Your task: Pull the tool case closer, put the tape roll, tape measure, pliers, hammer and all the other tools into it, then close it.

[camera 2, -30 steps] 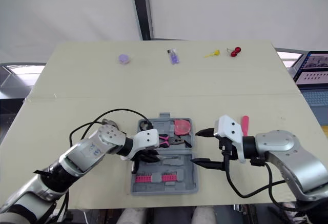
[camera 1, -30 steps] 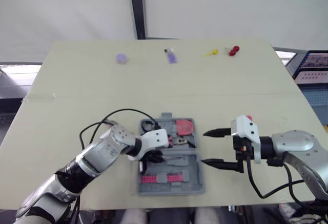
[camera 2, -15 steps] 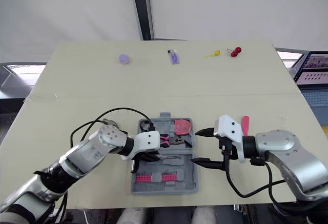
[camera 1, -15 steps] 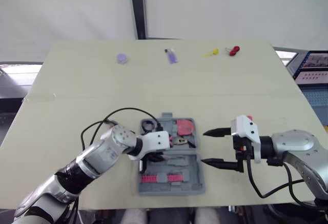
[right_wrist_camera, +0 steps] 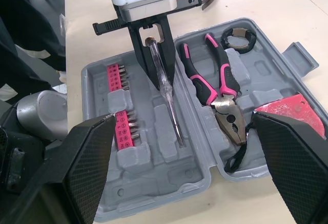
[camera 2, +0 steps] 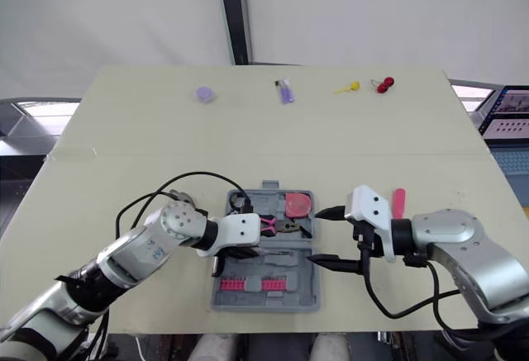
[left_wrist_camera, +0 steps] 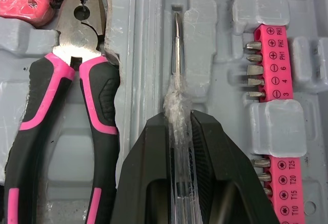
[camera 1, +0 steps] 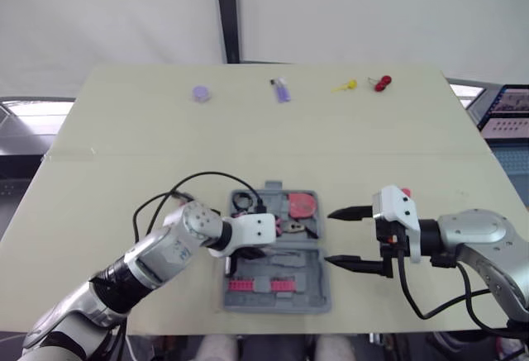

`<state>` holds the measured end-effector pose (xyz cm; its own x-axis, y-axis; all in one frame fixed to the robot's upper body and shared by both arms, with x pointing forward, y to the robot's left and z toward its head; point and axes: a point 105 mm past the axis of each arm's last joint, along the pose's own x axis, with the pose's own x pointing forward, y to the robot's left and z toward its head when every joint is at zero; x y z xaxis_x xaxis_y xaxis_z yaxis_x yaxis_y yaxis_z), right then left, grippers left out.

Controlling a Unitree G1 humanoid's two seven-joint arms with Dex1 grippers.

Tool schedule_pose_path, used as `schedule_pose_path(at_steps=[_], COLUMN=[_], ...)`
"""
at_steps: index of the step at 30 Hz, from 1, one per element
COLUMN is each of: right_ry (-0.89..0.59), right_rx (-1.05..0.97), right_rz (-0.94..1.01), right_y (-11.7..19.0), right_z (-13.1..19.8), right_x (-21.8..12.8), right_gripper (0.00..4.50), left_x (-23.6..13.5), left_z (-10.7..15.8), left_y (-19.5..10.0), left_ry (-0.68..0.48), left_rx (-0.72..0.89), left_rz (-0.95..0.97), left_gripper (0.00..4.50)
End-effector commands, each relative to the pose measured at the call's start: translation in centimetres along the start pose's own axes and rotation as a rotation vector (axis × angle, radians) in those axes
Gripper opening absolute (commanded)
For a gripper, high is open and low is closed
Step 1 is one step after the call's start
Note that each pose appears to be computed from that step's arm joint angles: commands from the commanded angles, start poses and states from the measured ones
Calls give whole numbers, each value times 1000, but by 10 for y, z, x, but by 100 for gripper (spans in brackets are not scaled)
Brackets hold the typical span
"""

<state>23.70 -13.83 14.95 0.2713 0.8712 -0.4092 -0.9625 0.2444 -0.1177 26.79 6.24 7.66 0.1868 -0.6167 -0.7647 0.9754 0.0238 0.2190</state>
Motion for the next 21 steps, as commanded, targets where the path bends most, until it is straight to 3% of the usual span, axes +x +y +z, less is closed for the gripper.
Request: schedule_pose_path(at_steps=[1, 5, 11, 21], right_ry=[-17, -17, -19, -21], right_rx=[-45, -46, -48, -47], right_rz=[-15, -16, -17, -11], right_y=[-1, -1, -2, -1], right_z=[10, 10, 11, 11], right_x=[-3, -3, -2, -3], right_gripper=[450, 450, 450, 450], left_x=[-2, -2, -1, -10], left_z=[7, 8, 10, 23], left_y=[-1, -2, -3, -4], left_ry=[-9, -19, -33, -86], left_rx=[36, 21, 10, -55], left_rz=[10, 6, 5, -16], left_gripper=[8, 8, 300, 300])
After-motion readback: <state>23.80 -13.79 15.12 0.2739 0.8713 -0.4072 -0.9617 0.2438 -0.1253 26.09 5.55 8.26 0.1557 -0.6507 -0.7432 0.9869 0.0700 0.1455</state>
